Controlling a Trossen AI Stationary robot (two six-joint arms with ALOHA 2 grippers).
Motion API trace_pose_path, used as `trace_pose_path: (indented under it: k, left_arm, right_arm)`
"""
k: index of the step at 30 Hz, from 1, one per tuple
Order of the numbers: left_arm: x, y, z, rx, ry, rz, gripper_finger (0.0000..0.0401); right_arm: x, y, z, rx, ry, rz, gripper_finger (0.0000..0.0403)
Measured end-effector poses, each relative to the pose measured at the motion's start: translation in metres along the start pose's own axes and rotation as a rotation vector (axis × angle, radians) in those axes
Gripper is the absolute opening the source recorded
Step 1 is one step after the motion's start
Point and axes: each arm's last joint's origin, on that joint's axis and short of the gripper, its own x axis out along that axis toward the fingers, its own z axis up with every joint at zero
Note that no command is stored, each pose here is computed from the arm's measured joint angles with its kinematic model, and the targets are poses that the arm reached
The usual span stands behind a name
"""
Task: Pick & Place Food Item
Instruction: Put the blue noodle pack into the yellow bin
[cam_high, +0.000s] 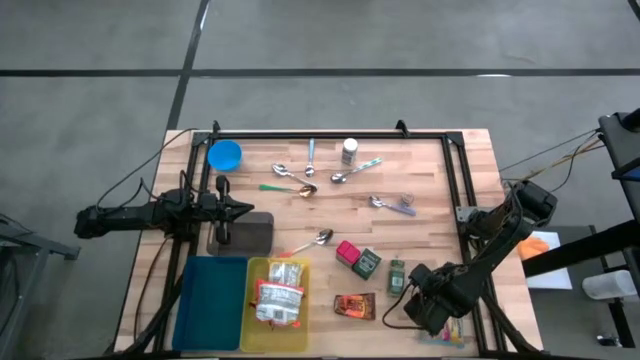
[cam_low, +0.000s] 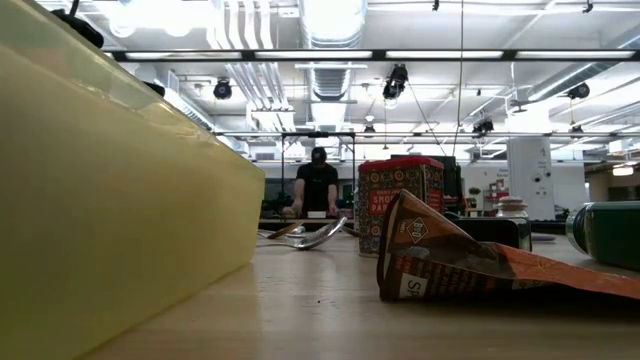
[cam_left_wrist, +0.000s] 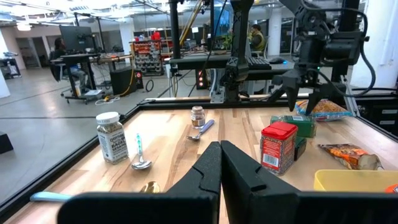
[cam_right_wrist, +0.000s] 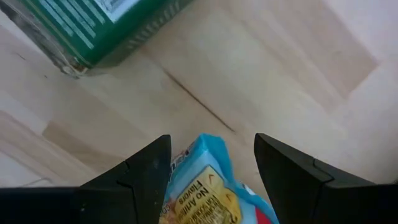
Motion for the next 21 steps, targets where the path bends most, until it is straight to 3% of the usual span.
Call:
trace_pose_path:
  k: [15, 21]
  left_arm:
    - [0.0, 0.0, 0.0, 0.0, 0.0, 0.0, 0.001]
    - [0.0, 0.0, 0.0, 0.0, 0.0, 0.0, 0.001]
  right_arm:
    - [0.012, -0.002, -0.003, -0.028, 0.082, 0.029, 0.0223]
    - [0.012, -0.003, -0.003, -0.03, 0.092, 0.024, 0.0158]
